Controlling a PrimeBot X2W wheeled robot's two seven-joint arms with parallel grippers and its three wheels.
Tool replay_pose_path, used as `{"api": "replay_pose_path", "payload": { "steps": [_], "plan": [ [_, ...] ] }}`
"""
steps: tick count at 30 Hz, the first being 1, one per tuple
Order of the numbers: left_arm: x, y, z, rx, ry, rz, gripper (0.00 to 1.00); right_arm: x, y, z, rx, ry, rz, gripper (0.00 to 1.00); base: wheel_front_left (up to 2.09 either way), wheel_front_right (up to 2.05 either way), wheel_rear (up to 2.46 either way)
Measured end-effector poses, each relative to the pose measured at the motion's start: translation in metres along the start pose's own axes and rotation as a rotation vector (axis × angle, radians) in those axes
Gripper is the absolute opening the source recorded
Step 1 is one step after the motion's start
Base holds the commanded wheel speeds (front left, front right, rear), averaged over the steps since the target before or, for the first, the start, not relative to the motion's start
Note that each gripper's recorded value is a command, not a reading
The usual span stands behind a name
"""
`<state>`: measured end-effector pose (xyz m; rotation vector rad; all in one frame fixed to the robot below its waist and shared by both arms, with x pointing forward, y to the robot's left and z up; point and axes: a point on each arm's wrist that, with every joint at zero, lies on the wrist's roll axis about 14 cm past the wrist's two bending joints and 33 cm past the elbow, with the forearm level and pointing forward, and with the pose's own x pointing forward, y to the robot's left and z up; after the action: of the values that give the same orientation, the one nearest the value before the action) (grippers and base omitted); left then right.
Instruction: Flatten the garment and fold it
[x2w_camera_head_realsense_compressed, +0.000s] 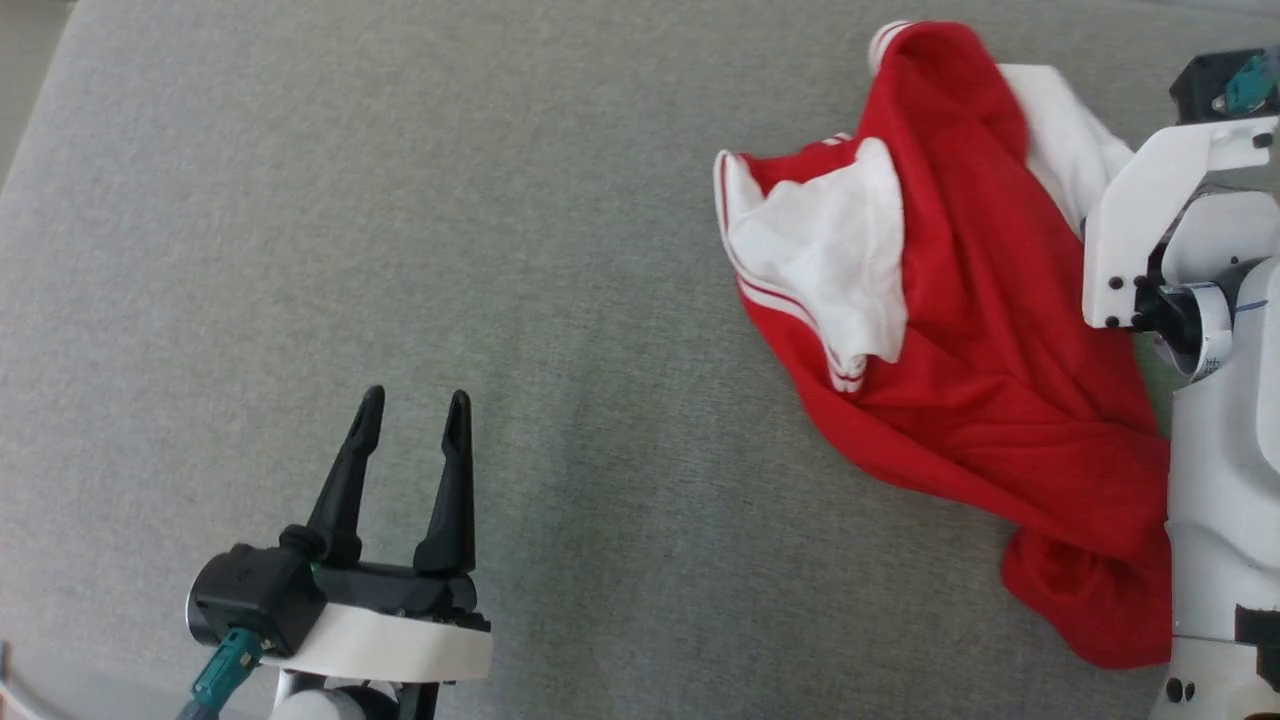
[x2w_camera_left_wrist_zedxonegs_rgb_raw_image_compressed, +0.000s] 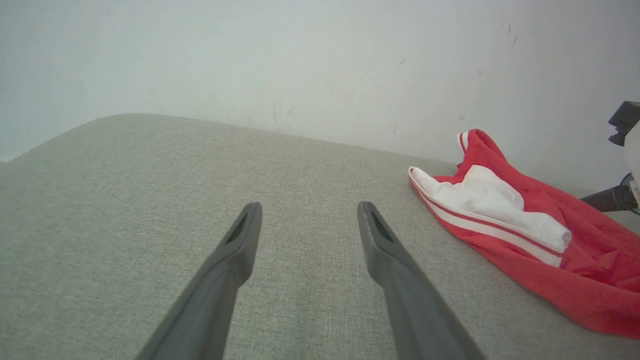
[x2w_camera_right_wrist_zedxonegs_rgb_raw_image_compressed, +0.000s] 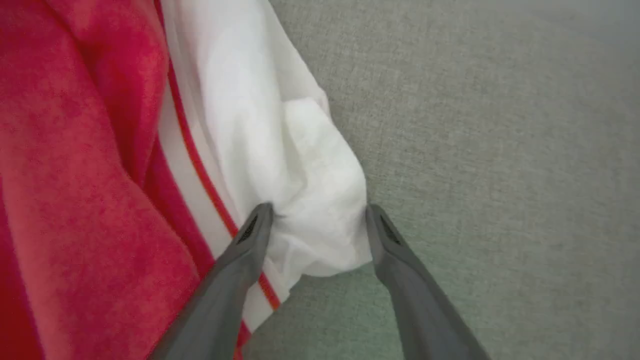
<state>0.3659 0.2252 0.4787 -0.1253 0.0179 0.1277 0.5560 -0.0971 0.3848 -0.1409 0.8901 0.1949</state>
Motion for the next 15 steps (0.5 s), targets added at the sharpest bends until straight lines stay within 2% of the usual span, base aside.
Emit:
{"api": "replay_pose_path", "payload": {
  "steps": [3,4,5,6,11,15],
  "plan": [
    [-0.002,0.007,-0.005,0.005,0.016,0.023,1.00,0.011,0.006,-0.007,-0.015,0.036,0.006,0.99,0.00,0.00,0.00],
    [-0.003,0.008,-0.005,0.007,0.019,0.029,1.00,0.013,0.006,-0.006,-0.004,0.036,0.007,0.43,0.00,0.00,0.00],
    [-0.002,0.010,-0.006,0.009,0.022,0.034,1.00,0.015,0.006,-0.006,0.002,0.035,0.007,0.12,0.00,0.00,0.00],
    [-0.002,0.010,-0.007,0.008,0.023,0.034,1.00,0.016,0.005,-0.005,0.005,0.028,0.005,0.00,0.00,0.00,0.00],
    [-0.003,0.011,-0.005,0.016,0.017,0.029,1.00,0.010,-0.001,0.004,0.034,-0.046,-0.004,0.00,0.00,0.00,0.00],
    [-0.007,0.009,0.002,0.016,-0.004,0.021,1.00,-0.013,-0.003,0.031,0.088,-0.192,0.022,0.00,0.00,0.00,0.00]
  ]
}}
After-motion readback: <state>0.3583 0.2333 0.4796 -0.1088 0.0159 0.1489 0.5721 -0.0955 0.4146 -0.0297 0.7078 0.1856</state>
